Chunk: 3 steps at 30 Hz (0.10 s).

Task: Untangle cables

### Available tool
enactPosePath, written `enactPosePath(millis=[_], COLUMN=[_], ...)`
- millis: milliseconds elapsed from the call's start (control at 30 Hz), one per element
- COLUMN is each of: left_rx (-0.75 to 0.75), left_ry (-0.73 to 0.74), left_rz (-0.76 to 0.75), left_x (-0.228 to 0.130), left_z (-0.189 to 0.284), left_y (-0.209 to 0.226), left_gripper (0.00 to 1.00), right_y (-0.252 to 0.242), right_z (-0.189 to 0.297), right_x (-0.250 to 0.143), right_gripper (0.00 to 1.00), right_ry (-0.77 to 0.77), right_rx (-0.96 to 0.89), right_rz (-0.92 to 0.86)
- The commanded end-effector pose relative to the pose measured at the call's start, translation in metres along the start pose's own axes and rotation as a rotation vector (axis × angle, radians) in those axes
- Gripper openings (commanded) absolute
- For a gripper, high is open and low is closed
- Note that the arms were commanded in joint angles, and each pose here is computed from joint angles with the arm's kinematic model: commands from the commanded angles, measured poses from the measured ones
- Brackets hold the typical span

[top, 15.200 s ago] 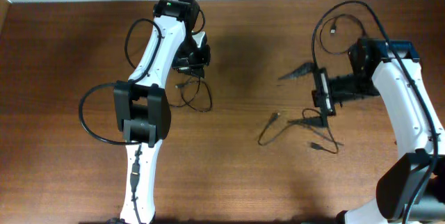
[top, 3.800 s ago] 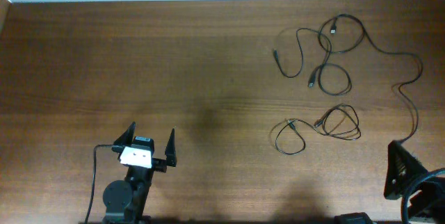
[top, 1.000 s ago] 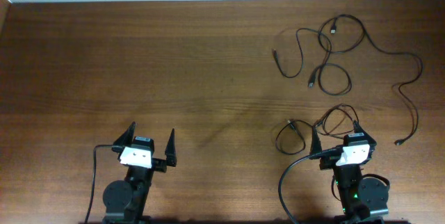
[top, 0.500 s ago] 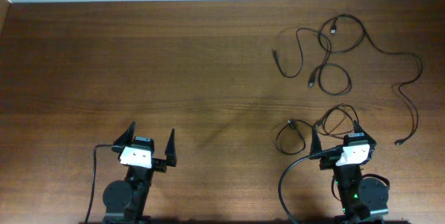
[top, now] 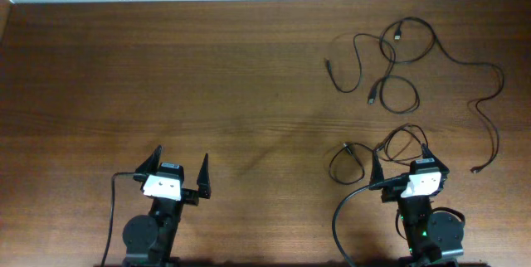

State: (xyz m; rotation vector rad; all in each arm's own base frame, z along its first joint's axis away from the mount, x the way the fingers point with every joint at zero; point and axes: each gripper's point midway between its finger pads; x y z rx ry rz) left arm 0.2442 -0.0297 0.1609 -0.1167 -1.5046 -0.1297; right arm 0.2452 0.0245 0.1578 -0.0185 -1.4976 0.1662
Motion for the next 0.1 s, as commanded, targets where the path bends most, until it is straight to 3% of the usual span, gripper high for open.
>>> enactPosePath(millis=[0, 67], left_rx=[0.014, 0.014], left_ry=[0.003, 0.003], left_rz=[-0.014, -0.014], left_x=[-0.0013, -0.0013], left_z=[0.0002, 0.0002], left_y=[0.0028, 0.0028], left_gripper=[0.99, 0.99], right_y=[0.0000, 0.0000], right_z=[0.0001, 0.0001], right_x=[-0.0025, -0.0025], right_gripper=[0.99, 0.99], right_ry=[0.005, 0.005], right_rx=[-0.003, -0.003], right_rz=[-0.003, -0.003])
Point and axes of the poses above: each gripper's point midway between its finger pads, its own z axis back along the fingers, its own y axis along the line the jaws close on, x = y × z, and after that the axes turned 2 degrees about z, right-handed
